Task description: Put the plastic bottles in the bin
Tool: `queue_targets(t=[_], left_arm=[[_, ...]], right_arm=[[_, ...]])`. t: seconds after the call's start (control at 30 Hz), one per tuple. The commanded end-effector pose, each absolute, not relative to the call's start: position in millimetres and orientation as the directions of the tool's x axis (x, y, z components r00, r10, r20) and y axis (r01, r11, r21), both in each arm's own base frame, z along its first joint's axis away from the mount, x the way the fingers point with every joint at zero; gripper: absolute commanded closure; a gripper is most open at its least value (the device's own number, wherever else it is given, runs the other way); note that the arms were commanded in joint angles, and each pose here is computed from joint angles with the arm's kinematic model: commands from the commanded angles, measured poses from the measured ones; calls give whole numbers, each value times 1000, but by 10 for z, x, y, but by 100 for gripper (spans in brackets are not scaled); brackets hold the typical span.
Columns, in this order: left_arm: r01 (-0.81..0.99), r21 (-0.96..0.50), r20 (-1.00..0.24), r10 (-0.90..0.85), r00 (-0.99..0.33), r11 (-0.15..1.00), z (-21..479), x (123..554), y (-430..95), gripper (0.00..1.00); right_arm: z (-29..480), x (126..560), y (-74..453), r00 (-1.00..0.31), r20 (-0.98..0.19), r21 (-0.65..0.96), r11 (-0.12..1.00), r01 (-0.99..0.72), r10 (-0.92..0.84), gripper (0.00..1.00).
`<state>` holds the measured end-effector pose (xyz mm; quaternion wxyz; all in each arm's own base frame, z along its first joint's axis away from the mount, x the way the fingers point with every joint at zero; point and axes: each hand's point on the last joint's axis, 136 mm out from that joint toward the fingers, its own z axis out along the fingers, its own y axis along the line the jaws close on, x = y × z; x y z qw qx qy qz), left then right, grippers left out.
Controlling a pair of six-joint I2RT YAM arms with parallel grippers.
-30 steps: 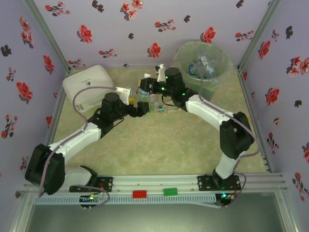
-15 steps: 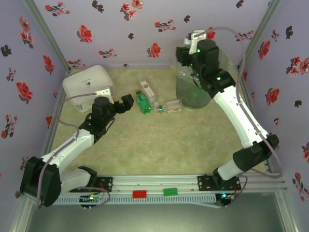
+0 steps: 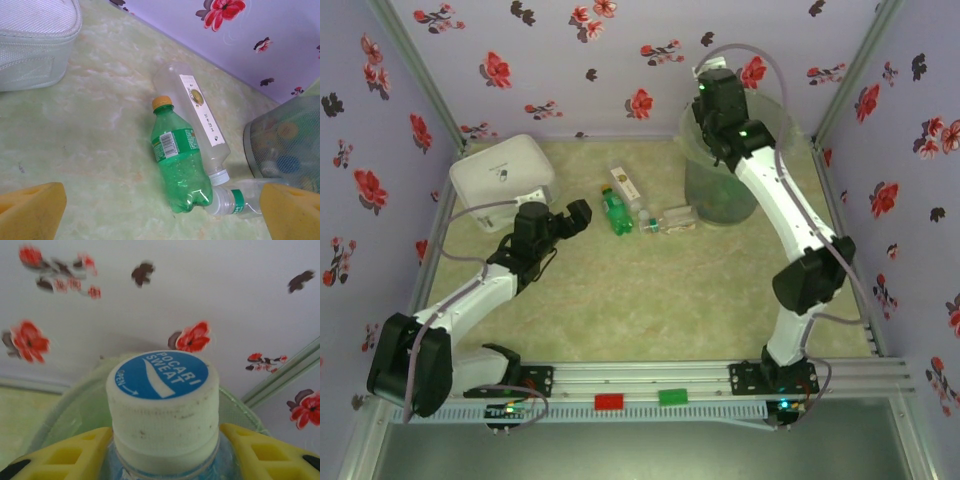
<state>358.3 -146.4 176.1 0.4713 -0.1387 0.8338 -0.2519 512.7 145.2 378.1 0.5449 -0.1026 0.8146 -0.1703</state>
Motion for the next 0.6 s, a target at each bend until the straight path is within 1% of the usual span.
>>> queue_targets(t=[0.0,0.07,0.2,0.23,0.27,0.33,0.37,0.5,0.53,0.57], left_arm=[[-6,-548,-703,-465,-538,836,1690,3557,-1452,0],[-13,-547,-699,-465,-543,837,1666,3542,-1439,0],[-20,-546,-695,-466,-548,838,1642,3532,-1431,0],[-21,-547,-693,-467,-549,837,1639,3533,-1434,0],[-23,-547,-692,-468,-549,837,1639,3537,-1432,0],[-23,-548,-692,-468,-550,836,1644,3549,-1441,0],[-23,-547,-692,-468,-550,837,1649,3557,-1443,0],[-18,-544,-692,-461,-555,839,1654,3594,-1470,0],[-19,-542,-692,-458,-558,840,1654,3612,-1479,0],[-17,-540,-692,-455,-560,841,1663,3631,-1493,0]], right_arm=[[3668,5158,1356,-473,-774,-494,869,33,-422,54],[3557,5206,1339,-518,-733,-529,848,28,-440,53],[3448,5250,1336,-556,-691,-571,821,28,-462,46],[3441,5246,1362,-555,-689,-573,819,23,-466,42],[3449,5242,1371,-553,-690,-574,819,25,-467,35],[3520,5215,1401,-539,-702,-568,822,28,-467,28],[3581,5194,1421,-526,-714,-561,827,33,-463,22],[3895,5079,1482,-458,-770,-526,849,59,-445,4],[3994,5033,1505,-434,-787,-512,857,63,-438,0],[4083,4984,1522,-413,-803,-499,864,68,-431,0]])
